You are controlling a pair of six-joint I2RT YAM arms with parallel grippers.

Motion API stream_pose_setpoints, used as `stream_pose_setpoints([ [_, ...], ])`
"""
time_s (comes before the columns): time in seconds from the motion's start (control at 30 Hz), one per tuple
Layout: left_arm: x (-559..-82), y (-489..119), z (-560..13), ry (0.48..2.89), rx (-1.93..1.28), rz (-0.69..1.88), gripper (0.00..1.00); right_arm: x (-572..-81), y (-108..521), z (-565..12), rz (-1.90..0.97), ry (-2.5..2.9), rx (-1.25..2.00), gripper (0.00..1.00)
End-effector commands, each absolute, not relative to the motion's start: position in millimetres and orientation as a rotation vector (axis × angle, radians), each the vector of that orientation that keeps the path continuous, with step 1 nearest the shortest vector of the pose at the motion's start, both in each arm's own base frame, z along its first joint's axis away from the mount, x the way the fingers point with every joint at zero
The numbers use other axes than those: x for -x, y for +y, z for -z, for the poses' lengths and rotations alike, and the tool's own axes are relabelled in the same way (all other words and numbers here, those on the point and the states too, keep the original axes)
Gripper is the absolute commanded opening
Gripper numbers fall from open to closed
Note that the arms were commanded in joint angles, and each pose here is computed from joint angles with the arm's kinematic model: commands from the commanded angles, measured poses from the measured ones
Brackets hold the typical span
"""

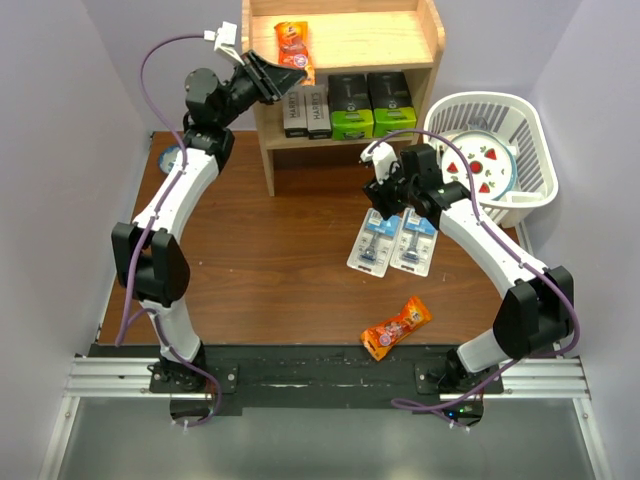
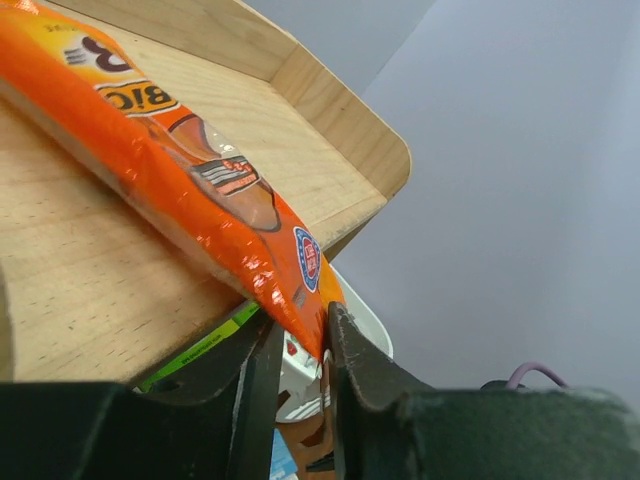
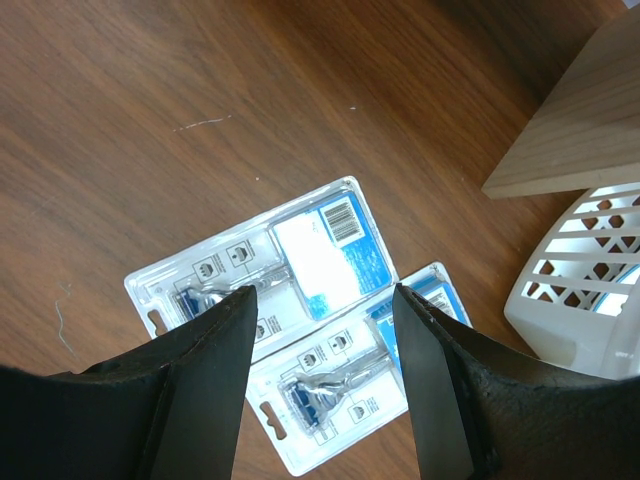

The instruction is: Place and organize the shaving razors onto the shelf

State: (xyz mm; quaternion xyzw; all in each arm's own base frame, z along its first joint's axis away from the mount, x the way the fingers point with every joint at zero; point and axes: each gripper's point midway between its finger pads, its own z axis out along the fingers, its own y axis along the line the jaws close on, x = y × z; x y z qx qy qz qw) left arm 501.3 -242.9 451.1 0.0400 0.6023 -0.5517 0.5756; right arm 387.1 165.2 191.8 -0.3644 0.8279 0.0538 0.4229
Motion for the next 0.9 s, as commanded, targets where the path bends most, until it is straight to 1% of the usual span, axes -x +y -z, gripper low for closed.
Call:
stream_pose_setpoints([
  [0.0,-494,-231,-464,1.400,-0.058,1.286,0.24,-398,172,-210,-0.145,2.019,0.875,0.60],
  [0.1,-497,-229,-466,1.388,-0.042,1.282,0.02,-398,172,-210,-0.146,2.019,0.871,0.60],
  [0.13,-497,-228,-469,1.377,-0.037,1.280,0.00,-398,172,-209,-0.146,2.020,0.872,0.60],
  [0.4,-507,-215,-499,1.303,0.067,1.261,0.00,-398,171,-209,-0.140,2.021,0.867,0.60],
  [0.5,-512,-210,-499,1.316,0.123,1.252,0.00,-398,172,-208,-0.143,2.023,0.866,0.60],
  [0.73,-521,-199,-478,1.388,0.199,1.257,0.00,-402,173,-209,-0.140,2.021,0.864,0.60],
  [0.87,-521,-200,-470,1.417,0.150,1.257,0.00,-405,175,-208,-0.146,2.022,0.864,0.60],
])
